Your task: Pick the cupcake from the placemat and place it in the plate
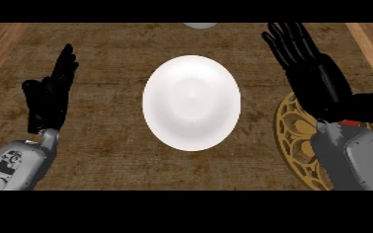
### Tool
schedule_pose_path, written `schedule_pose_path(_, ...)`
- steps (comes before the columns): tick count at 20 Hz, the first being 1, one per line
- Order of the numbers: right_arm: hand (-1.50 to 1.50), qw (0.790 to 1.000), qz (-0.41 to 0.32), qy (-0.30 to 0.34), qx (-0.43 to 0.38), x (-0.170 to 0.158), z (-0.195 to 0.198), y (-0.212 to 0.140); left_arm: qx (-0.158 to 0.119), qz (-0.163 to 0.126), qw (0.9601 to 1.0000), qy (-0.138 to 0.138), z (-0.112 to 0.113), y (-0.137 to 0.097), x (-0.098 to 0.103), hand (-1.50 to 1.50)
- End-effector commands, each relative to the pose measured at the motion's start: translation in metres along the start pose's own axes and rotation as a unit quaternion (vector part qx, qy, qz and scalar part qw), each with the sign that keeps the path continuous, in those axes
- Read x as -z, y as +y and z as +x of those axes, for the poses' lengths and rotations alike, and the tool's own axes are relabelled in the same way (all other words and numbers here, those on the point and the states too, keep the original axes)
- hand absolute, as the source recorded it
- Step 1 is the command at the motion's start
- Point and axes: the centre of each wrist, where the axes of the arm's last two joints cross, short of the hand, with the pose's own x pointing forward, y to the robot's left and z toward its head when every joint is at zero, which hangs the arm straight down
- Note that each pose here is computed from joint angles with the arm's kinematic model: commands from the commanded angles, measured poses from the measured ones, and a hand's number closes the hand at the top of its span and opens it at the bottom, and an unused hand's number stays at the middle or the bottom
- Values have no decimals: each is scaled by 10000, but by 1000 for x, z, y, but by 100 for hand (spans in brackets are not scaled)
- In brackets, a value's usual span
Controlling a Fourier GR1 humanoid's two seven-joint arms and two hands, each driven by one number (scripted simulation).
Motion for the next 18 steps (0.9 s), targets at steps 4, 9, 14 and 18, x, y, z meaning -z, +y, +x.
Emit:
schedule_pose_path(4,150,9611,-2193,211,-1663,-58,50,-118,-510,-63,9872,1509,-62,-7,-40,0)
schedule_pose_path(9,150,8193,-4293,1203,-3606,-131,69,-201,-1131,-370,9730,1978,-73,-29,-58,0)
schedule_pose_path(14,-150,7712,-5172,506,-3677,-213,55,-199,-1300,-807,9663,2070,-93,-31,-85,0)
schedule_pose_path(18,-150,7787,-4927,761,-3808,-272,69,-193,-1360,-1009,9648,2012,-102,-37,-88,0)
